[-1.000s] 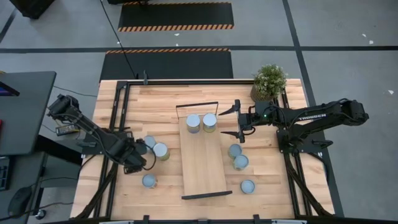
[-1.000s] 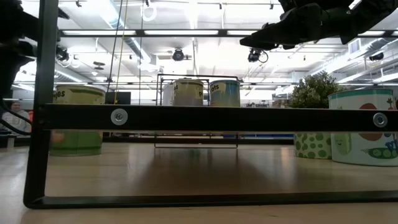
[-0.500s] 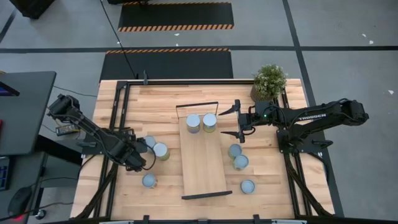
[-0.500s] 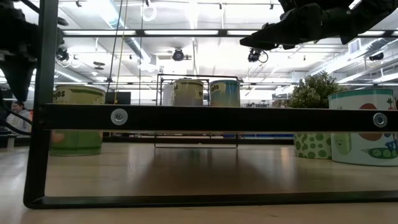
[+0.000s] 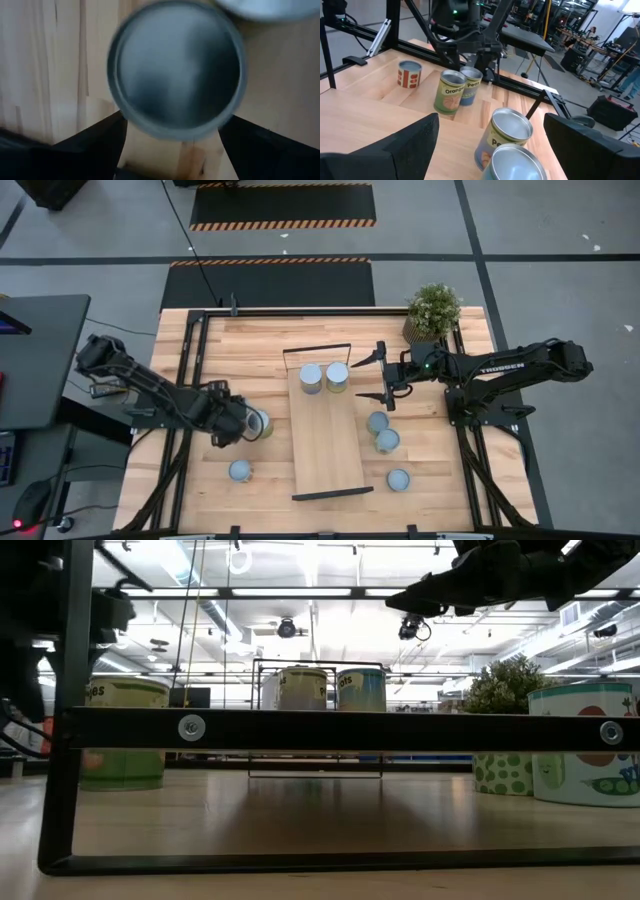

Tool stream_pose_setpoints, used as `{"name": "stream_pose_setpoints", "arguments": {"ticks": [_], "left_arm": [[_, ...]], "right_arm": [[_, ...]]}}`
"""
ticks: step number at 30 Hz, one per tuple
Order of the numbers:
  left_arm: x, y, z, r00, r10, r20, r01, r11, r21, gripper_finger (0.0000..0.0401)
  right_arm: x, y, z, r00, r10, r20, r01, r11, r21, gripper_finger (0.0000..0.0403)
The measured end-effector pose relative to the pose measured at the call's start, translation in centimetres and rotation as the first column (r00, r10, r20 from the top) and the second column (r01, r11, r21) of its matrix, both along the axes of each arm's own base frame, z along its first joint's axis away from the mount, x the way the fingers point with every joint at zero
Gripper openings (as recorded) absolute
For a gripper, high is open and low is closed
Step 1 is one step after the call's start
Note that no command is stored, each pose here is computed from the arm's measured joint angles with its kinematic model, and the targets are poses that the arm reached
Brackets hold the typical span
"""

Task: Pick and place cans onto a shelf
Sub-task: Put the canned peas on the shelf

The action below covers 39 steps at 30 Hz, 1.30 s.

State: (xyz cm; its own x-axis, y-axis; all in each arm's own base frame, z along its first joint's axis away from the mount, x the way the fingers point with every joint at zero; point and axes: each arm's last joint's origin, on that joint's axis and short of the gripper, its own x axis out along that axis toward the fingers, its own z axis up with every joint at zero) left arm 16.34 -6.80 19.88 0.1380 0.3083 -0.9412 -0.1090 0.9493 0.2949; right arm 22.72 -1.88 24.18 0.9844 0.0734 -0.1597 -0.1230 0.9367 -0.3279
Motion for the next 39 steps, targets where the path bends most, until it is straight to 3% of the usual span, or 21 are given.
{"name": "stream_pose_setpoints", "arguments": {"ticks": [9,25,32,39], "left_arm": [[1.6,1.3,0.0,0.999,-0.038,0.034,0.040,0.996,-0.074,0.0314],[2.2,1.4,0.0,0.993,0.051,0.102,-0.039,0.992,-0.120,0.0315],[2.3,1.4,0.1,0.994,0.028,0.110,-0.016,0.993,-0.115,0.0316],[2.2,1.6,0.1,0.992,0.029,0.122,-0.023,0.998,-0.051,0.0317]], "right_arm": [[0.0,0.0,0.0,1.000,0.000,0.000,0.000,1.000,0.001,0.0368],[0.0,0.0,0.0,1.000,0.000,0.000,0.000,1.000,0.002,0.0368],[0.0,0.0,0.0,1.000,-0.001,0.000,0.001,1.000,0.002,0.0368],[0.0,-0.1,0.2,0.999,-0.048,0.018,0.048,0.999,-0.003,0.0368]]}}
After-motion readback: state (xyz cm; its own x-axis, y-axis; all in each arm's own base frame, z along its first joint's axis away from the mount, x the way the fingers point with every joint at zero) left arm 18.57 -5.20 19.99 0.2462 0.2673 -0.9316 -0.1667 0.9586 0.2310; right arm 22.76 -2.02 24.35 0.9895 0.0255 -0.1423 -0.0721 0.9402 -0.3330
